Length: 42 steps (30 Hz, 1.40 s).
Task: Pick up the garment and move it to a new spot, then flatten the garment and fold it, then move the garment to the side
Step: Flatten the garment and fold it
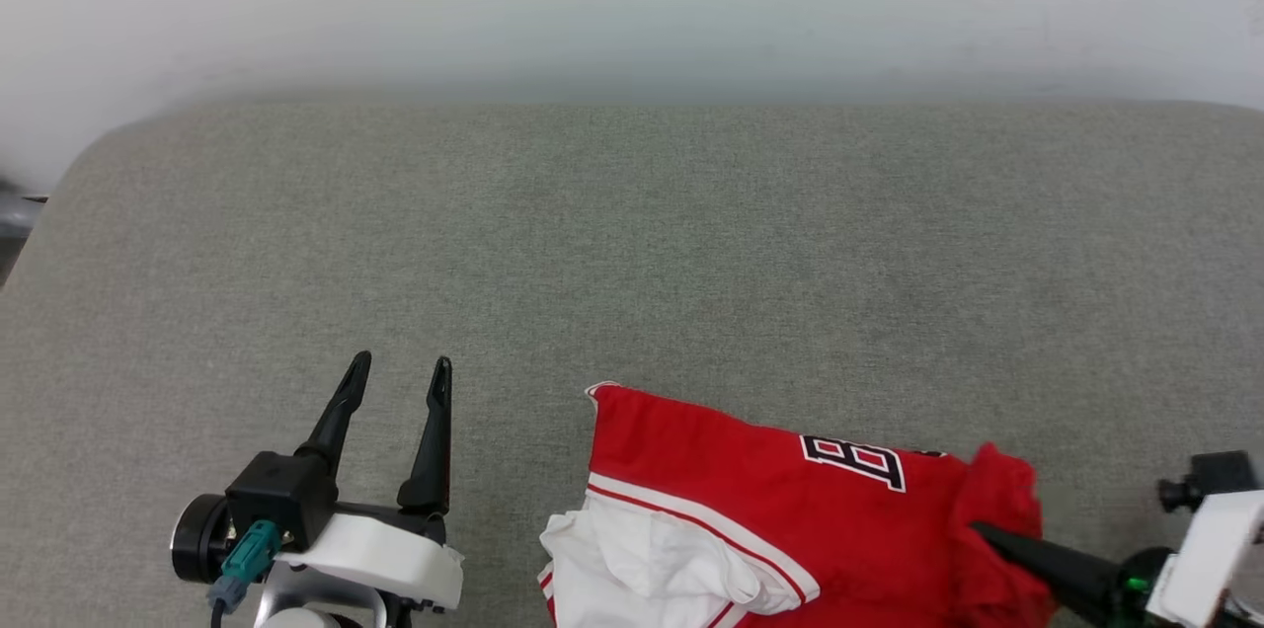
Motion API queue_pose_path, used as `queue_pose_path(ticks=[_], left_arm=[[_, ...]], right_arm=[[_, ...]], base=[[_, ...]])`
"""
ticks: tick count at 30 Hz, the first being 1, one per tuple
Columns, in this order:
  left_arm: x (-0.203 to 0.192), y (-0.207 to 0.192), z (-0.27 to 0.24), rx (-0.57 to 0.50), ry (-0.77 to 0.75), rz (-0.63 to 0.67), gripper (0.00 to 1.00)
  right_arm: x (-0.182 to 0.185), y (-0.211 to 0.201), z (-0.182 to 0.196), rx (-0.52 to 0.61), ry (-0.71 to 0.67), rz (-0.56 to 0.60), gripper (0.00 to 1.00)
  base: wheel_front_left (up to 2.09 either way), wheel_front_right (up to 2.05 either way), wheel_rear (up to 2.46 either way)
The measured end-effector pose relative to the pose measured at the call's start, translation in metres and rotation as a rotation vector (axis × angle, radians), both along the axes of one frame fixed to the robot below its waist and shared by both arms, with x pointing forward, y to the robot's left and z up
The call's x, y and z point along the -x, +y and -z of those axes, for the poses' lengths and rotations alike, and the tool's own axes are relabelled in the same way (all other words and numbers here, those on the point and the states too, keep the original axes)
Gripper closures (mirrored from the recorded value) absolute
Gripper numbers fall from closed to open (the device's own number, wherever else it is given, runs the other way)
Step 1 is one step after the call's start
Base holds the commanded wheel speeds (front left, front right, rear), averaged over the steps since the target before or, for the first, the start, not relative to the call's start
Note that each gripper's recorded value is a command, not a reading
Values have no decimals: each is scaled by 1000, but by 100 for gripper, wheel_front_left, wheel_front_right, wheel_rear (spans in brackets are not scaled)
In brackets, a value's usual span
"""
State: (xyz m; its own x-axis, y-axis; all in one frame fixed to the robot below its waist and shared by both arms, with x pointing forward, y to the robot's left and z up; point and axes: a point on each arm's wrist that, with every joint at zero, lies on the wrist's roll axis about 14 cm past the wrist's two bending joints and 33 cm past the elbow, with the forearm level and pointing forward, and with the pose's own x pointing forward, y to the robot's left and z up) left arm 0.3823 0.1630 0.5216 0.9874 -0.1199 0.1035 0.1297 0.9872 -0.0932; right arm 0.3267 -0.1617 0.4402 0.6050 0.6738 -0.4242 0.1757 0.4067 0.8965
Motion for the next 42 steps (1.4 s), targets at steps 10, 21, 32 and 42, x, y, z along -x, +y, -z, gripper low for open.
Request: queue_pose_path(ticks=[10,21,32,42], left_arm=[[-3,14,-1,0,-2,-38,0],[-14,22,12,9,29,-66,0],[-22,17,20,17,49,-51,0],[-24,7,12,15,23,-20,0]], right_arm=[[-12,112,-25,-261,-60,-241,100],[-28,181,-14,-200,-95,-345,100],[-22,198,7,-159,-63,-353,0],[-33,186,-44,-30,-365,-348,0]], base=[[0,0,0],[0,0,0],[0,0,0],[0,0,0]])
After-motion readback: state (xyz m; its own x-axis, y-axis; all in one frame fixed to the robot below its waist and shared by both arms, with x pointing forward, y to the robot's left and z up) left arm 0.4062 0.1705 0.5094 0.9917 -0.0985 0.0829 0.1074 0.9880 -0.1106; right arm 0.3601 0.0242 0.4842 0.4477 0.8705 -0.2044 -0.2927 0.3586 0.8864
